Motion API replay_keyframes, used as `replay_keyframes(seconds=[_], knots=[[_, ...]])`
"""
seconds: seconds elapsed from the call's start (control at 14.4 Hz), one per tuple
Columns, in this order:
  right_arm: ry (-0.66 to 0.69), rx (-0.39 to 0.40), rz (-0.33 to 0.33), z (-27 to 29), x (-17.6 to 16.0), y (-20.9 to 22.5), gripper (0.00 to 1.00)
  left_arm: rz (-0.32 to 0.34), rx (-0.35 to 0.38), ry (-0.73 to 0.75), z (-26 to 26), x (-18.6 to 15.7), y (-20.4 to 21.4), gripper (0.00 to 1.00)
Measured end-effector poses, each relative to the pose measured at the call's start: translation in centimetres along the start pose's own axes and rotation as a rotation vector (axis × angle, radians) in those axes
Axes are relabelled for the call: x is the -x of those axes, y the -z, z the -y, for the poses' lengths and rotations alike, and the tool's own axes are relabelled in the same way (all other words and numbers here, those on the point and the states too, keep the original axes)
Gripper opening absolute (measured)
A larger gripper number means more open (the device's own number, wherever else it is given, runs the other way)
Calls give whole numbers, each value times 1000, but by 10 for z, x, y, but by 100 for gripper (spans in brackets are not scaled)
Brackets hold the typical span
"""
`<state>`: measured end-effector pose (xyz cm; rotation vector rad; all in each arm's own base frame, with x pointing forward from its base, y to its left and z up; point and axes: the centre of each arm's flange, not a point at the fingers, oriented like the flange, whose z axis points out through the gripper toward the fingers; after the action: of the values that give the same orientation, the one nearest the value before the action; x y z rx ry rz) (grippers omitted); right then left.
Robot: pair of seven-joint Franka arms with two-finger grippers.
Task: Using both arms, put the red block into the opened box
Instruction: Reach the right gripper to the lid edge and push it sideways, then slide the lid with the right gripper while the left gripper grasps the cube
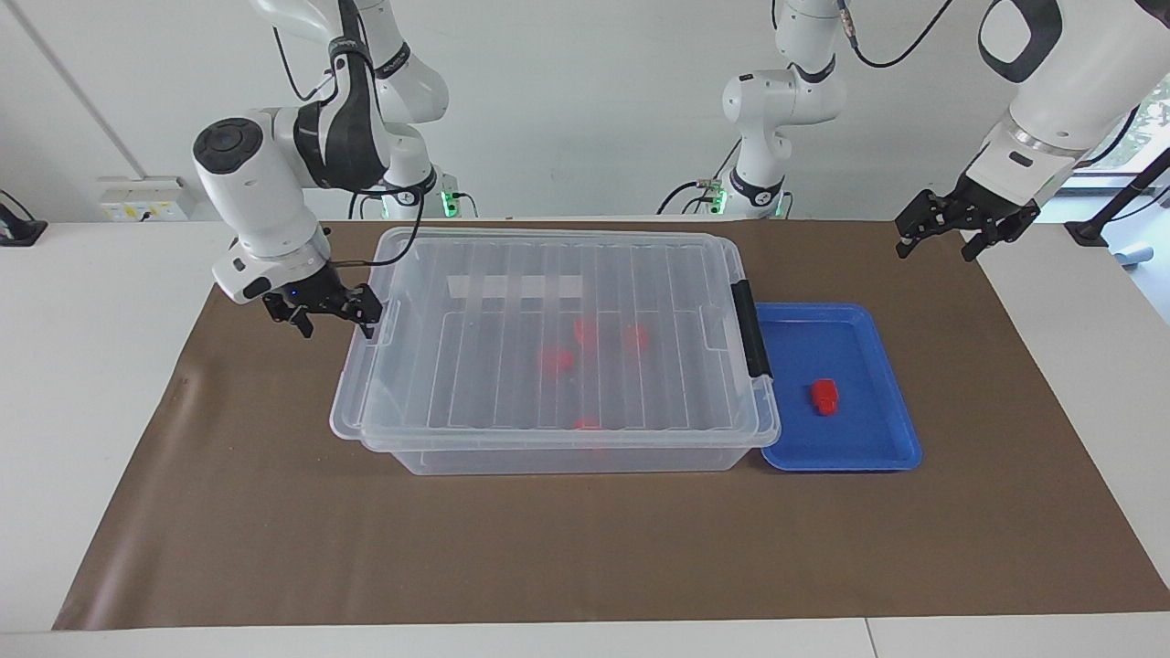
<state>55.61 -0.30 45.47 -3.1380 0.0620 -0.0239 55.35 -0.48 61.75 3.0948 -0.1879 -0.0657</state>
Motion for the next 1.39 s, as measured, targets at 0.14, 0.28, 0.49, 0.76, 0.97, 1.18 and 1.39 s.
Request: replay_keyframes(seconds=[0.14, 0.28, 0.49, 0.76, 0.97, 1.18, 1.39], knots=[[17, 0, 0, -18, 0, 0, 100, 4, 0, -4, -2, 0, -4, 100], [33, 1, 0, -32, 0, 0, 100, 4, 0, -13, -7, 1, -16, 100], [57, 2, -1, -52, 1, 0, 100, -49, -6, -36, -21, 4, -48, 100], [79, 3, -3, -80, 3, 1, 100, -100, -12, -37, -33, 0, -102, 100], [102, 5, -5, -100, 5, 1, 100, -114, -13, -18, -41, -7, -153, 100], [132, 7, -9, -123, 9, 2, 100, -126, -14, -11, -44, -25, -197, 100], [159, 9, -12, -139, 11, 3, 100, -150, -17, -3, -41, -39, -241, 100]])
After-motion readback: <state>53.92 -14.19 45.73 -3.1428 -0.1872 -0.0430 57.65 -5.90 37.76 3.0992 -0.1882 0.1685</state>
